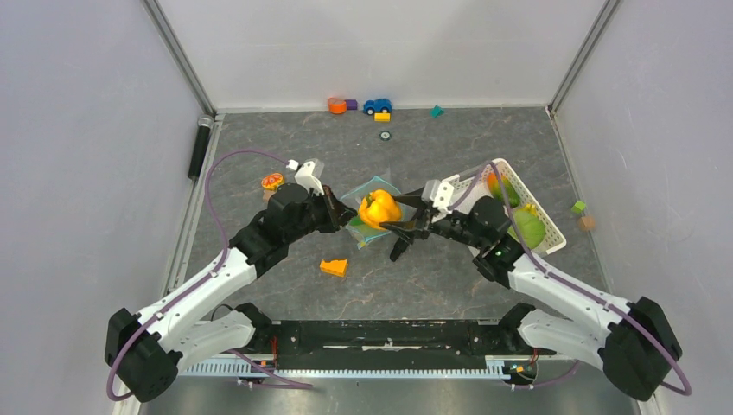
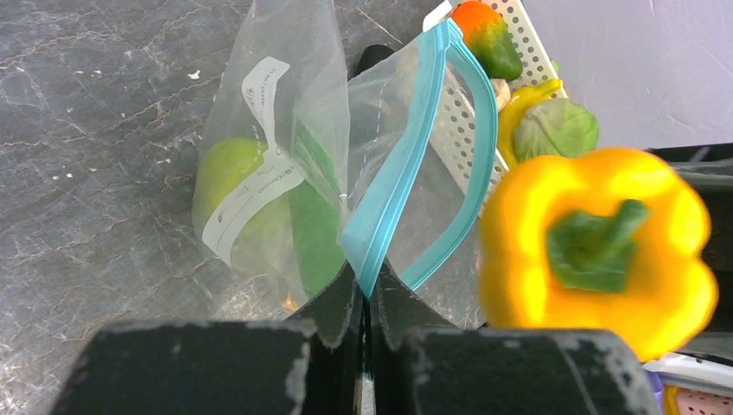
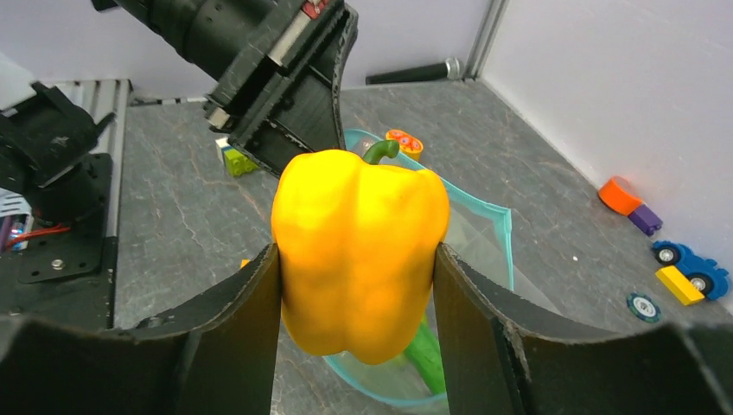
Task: Place the food in the zip-top bag and seal the zipper
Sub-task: Place the fake vegetable in the zipper food storage bag.
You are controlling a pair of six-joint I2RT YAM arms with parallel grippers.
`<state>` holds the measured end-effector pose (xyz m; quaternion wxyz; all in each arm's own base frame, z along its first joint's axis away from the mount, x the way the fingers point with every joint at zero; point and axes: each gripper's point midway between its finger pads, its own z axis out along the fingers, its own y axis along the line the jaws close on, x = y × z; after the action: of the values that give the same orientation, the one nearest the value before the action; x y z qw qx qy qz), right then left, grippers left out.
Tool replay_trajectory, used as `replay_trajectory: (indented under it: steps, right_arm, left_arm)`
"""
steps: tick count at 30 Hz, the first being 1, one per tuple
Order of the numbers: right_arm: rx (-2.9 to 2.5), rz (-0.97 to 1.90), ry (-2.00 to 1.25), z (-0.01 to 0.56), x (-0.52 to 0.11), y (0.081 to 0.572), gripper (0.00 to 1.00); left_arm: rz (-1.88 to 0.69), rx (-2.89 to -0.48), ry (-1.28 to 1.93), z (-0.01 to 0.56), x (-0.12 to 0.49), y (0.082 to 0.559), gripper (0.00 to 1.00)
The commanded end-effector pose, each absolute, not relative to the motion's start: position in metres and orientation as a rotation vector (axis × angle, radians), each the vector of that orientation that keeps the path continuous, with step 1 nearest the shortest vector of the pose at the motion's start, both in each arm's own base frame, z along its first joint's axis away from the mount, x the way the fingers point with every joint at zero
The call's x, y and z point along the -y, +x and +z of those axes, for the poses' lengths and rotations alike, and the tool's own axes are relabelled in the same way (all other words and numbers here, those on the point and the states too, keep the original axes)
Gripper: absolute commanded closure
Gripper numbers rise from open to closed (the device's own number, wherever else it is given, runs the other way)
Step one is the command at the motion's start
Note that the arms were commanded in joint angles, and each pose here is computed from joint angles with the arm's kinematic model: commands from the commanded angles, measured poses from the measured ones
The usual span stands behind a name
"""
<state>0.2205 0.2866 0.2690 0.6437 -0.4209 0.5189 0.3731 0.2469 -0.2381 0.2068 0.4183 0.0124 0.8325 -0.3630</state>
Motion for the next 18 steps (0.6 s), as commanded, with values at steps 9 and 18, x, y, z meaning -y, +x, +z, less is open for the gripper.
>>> replay_trajectory:
  steps: [9, 18]
  right_arm:
    - [-1.466, 0.388, -0.864, 0.226, -0.298, 0.291, 0.78]
    - [-1.732, 0.116, -0.756, 0.177, -0.276, 0.329, 0.71]
  left_arm:
    - [-1.027, -1.973, 0.062, 0.249, 0.252, 0.248, 0.94]
    - [-1.019, -1.947, 0.055, 0.256, 0.251, 0.251, 0.93]
